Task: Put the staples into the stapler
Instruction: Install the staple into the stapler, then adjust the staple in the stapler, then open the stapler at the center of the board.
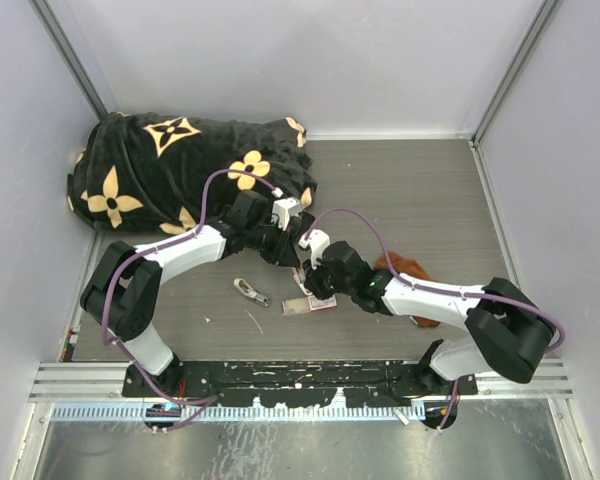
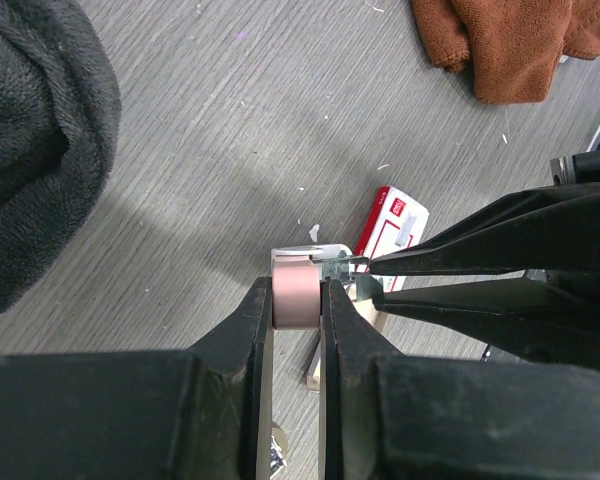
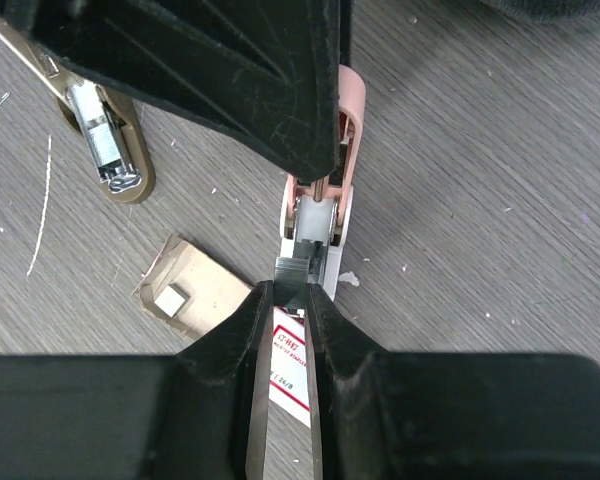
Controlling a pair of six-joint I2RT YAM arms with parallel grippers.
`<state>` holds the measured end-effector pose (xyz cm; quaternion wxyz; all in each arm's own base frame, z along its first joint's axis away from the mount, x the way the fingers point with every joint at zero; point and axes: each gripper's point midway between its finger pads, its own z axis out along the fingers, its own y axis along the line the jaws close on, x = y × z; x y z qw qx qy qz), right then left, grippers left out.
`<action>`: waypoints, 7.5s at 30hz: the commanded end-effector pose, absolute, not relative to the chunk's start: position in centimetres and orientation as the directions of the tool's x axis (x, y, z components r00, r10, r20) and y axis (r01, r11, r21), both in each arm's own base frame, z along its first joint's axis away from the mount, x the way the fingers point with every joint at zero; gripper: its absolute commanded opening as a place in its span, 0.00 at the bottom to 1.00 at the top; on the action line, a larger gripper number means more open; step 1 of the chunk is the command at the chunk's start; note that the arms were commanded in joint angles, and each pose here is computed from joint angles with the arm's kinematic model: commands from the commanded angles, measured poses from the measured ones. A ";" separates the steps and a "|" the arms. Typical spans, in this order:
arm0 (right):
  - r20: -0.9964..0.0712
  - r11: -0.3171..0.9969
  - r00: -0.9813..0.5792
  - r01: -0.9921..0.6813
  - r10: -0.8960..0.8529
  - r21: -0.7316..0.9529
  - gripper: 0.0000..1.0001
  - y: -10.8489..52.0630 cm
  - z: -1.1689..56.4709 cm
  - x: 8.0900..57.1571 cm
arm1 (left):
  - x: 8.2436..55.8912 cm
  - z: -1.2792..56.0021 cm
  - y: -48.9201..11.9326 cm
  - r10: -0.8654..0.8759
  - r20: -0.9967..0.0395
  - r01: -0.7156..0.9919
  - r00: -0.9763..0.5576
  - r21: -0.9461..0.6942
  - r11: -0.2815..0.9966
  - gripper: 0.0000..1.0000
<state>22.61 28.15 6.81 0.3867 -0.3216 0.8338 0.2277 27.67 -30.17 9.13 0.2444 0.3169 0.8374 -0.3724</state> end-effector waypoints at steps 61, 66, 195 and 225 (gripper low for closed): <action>-0.800 0.749 -0.504 -0.654 -0.325 0.108 0.11 29.1 6.1 25.2 | 28.3 10.0 -30.6 0.318 -0.679 0.723 -0.662 -0.466 0.509 0.00; -0.802 0.748 -0.502 -0.655 -0.324 0.108 0.12 29.2 6.1 25.3 | 28.5 9.8 -30.6 0.318 -0.677 0.720 -0.664 -0.465 0.515 0.00; -0.796 0.805 -0.598 -0.516 -0.092 0.294 0.92 28.0 10.4 25.8 | 29.3 7.0 -25.9 0.040 -0.607 0.387 -0.794 -0.452 0.803 0.00; -0.734 0.786 -0.673 -0.402 0.096 0.471 0.87 30.0 9.9 25.1 | 27.9 8.4 -25.7 0.042 -0.673 0.391 -0.738 -0.376 0.840 0.00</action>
